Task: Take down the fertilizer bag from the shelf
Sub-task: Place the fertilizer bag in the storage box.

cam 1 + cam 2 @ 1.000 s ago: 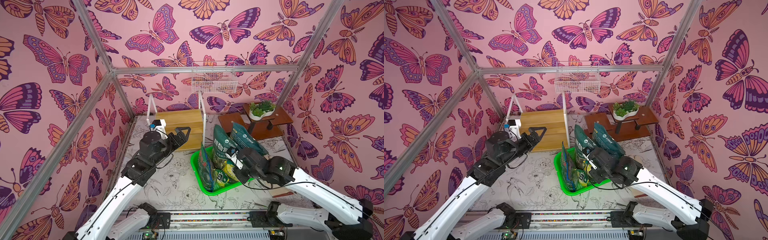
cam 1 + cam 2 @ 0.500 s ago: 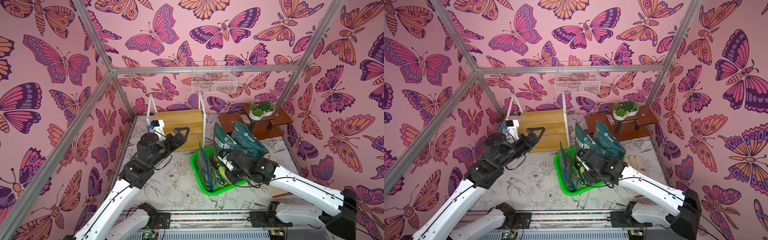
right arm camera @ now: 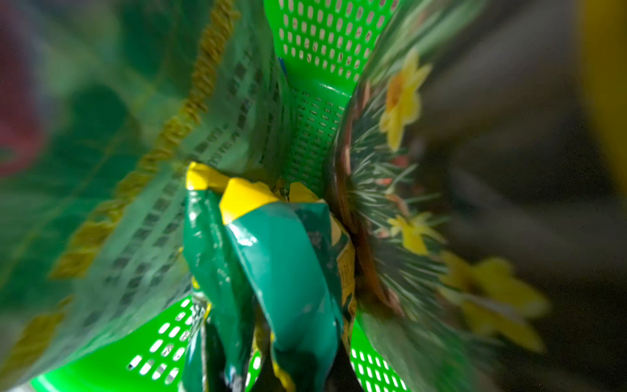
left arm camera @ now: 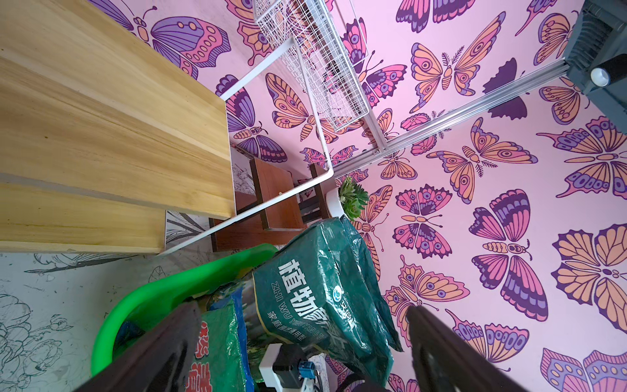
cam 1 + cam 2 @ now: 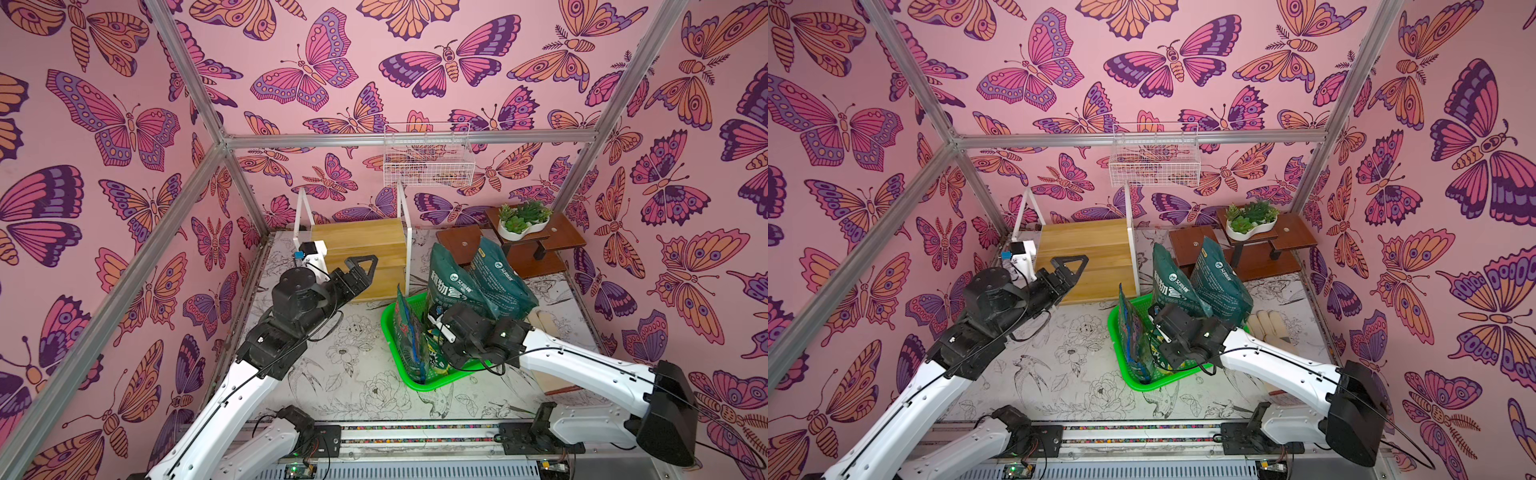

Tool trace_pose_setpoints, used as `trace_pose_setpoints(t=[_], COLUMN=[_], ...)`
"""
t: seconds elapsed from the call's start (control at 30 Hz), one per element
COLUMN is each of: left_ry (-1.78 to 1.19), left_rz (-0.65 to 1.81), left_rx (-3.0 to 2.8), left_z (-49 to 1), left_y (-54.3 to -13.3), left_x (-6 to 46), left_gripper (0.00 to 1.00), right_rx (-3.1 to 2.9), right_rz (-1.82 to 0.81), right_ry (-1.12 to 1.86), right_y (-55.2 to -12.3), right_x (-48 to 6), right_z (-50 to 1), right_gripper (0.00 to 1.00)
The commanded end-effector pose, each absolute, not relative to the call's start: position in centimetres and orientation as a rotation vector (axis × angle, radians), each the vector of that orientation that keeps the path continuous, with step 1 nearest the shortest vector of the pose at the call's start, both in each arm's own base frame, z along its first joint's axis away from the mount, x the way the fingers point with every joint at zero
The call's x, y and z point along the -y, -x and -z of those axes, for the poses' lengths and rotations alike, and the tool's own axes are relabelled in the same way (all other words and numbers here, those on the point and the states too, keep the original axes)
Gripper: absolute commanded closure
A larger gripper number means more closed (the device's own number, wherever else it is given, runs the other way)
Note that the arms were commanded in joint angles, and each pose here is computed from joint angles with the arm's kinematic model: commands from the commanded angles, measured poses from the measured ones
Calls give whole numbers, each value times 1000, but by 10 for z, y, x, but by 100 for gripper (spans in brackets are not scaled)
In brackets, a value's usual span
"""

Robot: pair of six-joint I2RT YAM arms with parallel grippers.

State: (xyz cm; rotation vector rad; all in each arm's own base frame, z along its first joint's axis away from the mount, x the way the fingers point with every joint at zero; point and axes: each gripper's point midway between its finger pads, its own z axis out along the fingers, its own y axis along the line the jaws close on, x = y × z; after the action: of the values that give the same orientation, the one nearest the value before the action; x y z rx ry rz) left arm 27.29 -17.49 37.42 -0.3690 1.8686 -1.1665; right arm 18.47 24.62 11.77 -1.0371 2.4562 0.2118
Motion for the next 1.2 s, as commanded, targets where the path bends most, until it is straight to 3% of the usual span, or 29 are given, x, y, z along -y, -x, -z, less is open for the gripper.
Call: trace_pose_setpoints(t=[0.0, 0.23, 0.4, 0.5, 0.93, 1.17], left_ry=[353, 354, 355, 351, 300, 383], left_rz=[1145, 1116, 1096, 1071, 816, 596], left_rx=[-1862, -1861, -1856, -1855, -1886, -1866], left_z=[-371, -368, -369, -368, -357, -340], left_y=[-271, -270, -271, -272, -280, -294], left_x=[172, 168, 165, 163, 137, 88], left_gripper=[0, 0, 0, 0, 0, 0], right_rx=[-2535, -2536, -2433, -2355, -2023, -1996], right_rz=[-205, -211, -283, -316, -202, -98], right_ry=[1085, 1084, 1045, 1010, 739, 485], right_y=[-171, -171, -178, -183, -207, -224], right_x=[-246, -248, -257, -259, -202, -144], right_z=[-88, -86, -129, -163, -296, -333], right_gripper=[97, 95, 68, 62, 45, 48])
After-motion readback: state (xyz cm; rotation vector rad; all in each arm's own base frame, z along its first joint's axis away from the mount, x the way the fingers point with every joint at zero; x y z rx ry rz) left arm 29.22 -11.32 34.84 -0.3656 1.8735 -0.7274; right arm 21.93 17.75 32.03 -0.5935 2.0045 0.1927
